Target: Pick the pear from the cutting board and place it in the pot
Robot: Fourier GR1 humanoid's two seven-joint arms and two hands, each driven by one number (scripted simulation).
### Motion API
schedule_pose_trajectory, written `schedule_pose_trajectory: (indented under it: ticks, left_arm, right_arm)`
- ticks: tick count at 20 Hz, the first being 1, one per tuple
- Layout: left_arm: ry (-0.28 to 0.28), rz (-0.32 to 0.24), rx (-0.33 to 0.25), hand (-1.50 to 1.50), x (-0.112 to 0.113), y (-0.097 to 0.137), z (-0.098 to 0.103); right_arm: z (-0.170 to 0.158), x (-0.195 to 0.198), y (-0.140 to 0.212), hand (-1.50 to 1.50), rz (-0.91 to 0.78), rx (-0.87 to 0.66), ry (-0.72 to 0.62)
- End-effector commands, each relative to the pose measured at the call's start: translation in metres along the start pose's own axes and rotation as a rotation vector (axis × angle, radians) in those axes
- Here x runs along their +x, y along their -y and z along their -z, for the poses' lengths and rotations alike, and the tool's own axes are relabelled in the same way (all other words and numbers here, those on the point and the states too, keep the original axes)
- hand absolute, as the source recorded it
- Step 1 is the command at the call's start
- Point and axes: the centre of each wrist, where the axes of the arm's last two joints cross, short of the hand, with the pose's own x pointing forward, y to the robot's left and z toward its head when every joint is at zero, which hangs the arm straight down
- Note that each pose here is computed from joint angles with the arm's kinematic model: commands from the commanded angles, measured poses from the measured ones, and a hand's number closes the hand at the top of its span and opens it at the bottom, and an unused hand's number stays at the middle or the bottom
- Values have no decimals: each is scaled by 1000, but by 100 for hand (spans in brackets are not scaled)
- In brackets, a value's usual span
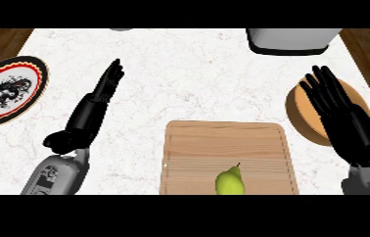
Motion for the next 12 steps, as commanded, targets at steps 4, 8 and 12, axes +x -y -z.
schedule_pose_trajectory:
  ticks: [4,8,12]
  left_arm:
    - [-128,-11,253,0,-23,-23,-33]
    - [-201,-54,365,0,-34,-26,-49]
    - [-203,-90,407,0,-37,-19,-56]
  right_arm:
    - [-37,50,15,150,-401,-285,179]
    - [-84,40,84,-150,-744,-712,-109]
    - [-111,31,23,-150,-775,-773,12]
